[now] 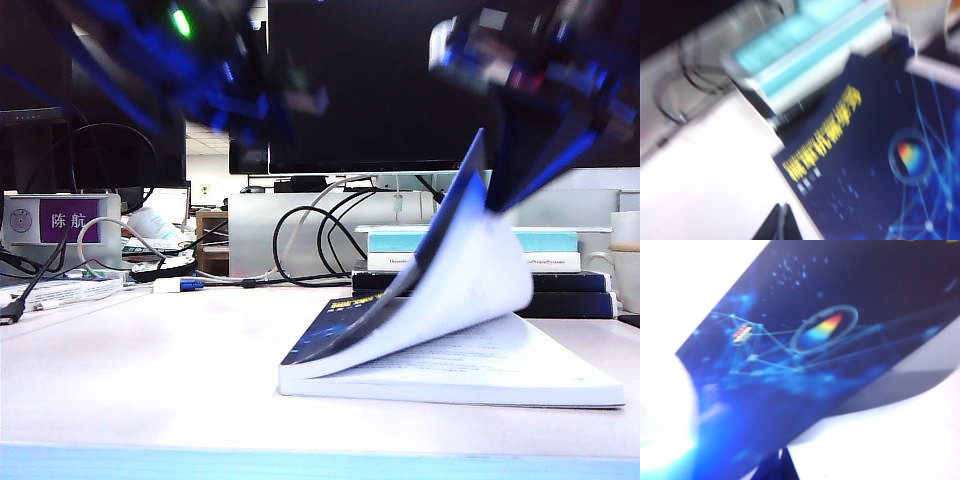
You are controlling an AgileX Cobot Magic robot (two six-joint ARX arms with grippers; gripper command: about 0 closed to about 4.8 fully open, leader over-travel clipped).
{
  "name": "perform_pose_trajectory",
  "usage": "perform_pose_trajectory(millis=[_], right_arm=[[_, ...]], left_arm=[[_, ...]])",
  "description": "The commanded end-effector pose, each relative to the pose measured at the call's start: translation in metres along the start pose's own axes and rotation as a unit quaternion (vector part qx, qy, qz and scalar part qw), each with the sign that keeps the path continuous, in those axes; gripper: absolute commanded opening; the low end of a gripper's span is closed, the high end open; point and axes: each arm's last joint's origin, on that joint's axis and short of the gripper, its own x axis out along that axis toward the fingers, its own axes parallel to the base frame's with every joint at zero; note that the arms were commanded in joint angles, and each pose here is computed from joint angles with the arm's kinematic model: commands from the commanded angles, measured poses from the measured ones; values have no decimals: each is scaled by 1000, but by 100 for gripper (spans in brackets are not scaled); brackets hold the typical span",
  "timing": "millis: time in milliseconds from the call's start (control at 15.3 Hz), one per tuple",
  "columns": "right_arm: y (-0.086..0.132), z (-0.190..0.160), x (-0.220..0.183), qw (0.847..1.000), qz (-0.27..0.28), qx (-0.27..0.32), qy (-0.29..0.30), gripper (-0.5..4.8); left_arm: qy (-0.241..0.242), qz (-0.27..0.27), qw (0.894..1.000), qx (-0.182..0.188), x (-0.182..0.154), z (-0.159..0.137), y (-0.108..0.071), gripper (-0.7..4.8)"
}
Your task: Close the book.
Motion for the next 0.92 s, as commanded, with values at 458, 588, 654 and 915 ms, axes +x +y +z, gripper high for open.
perform_pose_trajectory(millis=[458, 588, 654, 915], right_arm=[[7, -13, -41, 1000, -1, -5, -15, -1], [9, -19, -49, 1000, -1, -5, -13, -1], [9, -23, -54, 1000, -1, -5, -12, -1], [13, -30, -73, 999, 1, 3, -48, -1]], left_arm=[[-29, 35, 997, -64, -91, 20, 60, -5], [-28, 53, 996, -70, -106, 18, 69, -5], [-28, 57, 995, -75, -114, 16, 73, -5], [-43, 18, 993, -110, -136, 15, 73, -5]])
